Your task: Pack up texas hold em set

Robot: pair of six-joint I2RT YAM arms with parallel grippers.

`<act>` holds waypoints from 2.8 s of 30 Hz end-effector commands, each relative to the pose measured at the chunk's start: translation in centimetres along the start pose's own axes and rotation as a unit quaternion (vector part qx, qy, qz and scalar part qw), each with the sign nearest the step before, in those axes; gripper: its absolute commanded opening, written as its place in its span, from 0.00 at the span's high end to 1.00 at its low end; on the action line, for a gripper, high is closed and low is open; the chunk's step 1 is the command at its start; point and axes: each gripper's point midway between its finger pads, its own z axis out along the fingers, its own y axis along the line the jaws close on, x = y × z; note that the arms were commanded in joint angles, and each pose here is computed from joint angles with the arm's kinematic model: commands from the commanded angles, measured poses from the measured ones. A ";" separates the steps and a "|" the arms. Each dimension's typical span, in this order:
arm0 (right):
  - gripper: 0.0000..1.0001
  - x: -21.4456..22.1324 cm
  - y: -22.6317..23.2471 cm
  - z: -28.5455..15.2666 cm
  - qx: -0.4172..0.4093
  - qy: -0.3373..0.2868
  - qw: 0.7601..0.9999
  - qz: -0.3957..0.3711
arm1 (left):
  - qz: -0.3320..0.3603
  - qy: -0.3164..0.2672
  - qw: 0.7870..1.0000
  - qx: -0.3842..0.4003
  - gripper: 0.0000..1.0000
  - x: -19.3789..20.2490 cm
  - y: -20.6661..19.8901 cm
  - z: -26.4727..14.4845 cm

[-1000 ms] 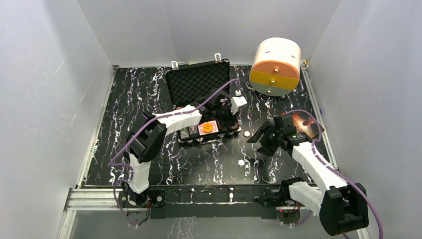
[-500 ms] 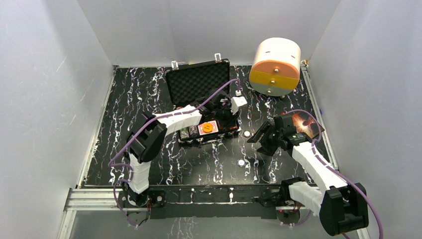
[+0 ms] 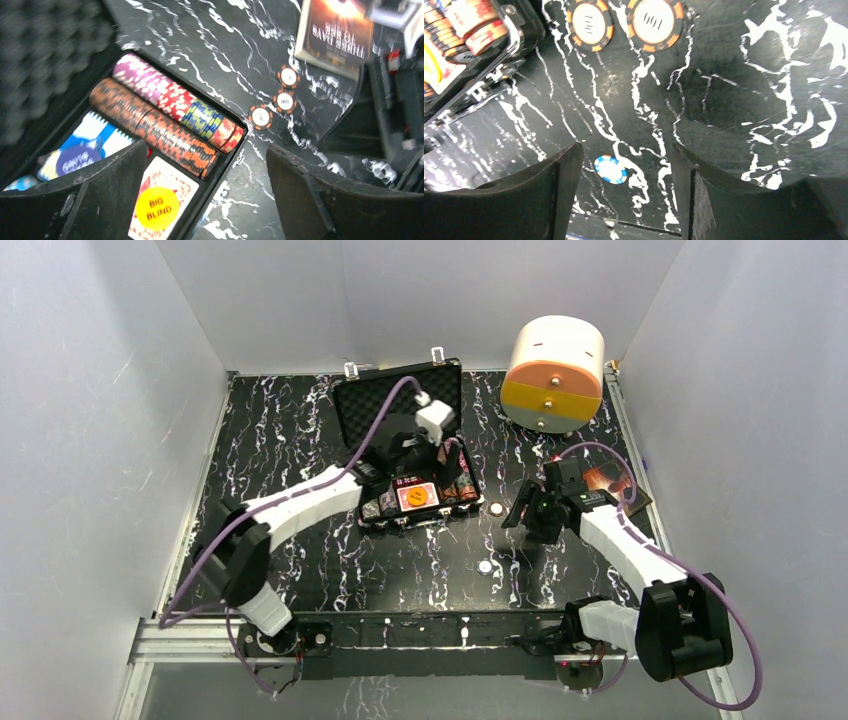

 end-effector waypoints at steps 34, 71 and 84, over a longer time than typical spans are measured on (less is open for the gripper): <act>0.28 7.3 3.4 2.9 0.147 0.045 0.956 -0.248 | -0.334 -0.087 0.891 -0.297 0.02 6.9 10.2 -17.7; 0.52 7.3 3.5 3.1 0.107 0.008 0.984 -0.144 | -0.368 -0.042 0.925 -0.080 0.09 9.4 3.2 -12.7; 0.50 3.1 6.3 1.5 -0.035 0.000 0.999 0.000 | -0.341 0.008 0.940 0.015 0.19 10.4 -4.7 -7.3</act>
